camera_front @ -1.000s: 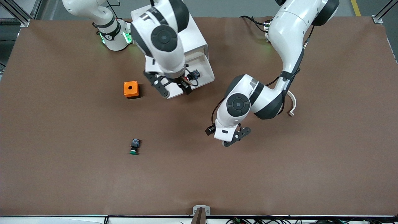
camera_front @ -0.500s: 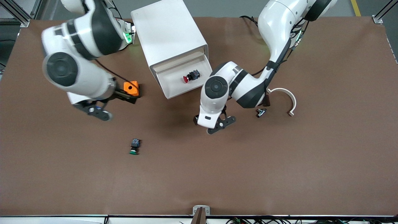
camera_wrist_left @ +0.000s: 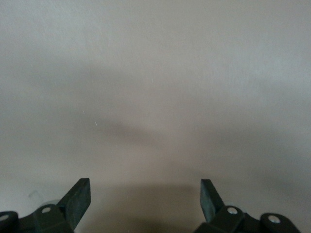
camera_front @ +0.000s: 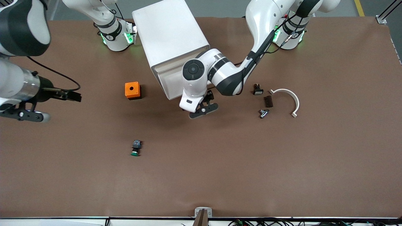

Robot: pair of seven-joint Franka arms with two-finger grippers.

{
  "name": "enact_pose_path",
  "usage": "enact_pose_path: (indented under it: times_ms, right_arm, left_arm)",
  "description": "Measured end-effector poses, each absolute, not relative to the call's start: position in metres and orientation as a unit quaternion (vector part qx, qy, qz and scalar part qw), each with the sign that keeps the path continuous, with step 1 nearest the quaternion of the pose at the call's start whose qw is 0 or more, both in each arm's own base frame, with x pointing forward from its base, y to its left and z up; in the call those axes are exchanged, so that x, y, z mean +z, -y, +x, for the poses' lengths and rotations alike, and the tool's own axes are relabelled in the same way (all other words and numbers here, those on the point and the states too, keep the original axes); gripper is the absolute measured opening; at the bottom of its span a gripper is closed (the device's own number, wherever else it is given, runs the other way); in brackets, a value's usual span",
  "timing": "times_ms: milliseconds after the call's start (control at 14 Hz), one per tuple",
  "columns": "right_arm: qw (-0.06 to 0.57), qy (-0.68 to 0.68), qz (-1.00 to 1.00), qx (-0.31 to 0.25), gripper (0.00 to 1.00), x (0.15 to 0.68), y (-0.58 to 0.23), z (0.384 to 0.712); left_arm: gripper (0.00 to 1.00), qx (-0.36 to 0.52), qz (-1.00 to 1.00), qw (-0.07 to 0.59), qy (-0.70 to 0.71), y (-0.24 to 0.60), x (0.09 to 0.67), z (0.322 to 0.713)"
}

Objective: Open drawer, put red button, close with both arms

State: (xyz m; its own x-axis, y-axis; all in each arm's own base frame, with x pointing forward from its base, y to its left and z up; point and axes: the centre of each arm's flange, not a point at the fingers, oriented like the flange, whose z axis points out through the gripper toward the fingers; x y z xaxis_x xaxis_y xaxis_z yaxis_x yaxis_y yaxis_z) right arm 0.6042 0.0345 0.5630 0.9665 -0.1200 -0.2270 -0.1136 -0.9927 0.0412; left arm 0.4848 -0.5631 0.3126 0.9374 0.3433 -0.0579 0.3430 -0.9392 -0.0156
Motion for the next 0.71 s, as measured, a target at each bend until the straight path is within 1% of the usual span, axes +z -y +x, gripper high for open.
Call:
enact_pose_path:
  times_ms: [214,429,714]
  right_arm:
    - [0.012,0.025,0.993,-0.116,1.00,0.563,0.003,0.605]
    - [0.033,-0.005,0.992,-0.119,1.00,0.563,0.028,0.604]
    - [0.033,-0.008,0.992,-0.118,1.00,0.563,0.050,0.604]
  left_arm:
    - [1.00,0.052,-0.984,0.006,0.168,0.576,0.301,0.461]
    - [1.00,0.093,-0.981,-0.001,0.171,0.587,0.291,0.439]
    - [1.00,0.138,-0.973,-0.020,0.183,0.597,0.291,0.424]
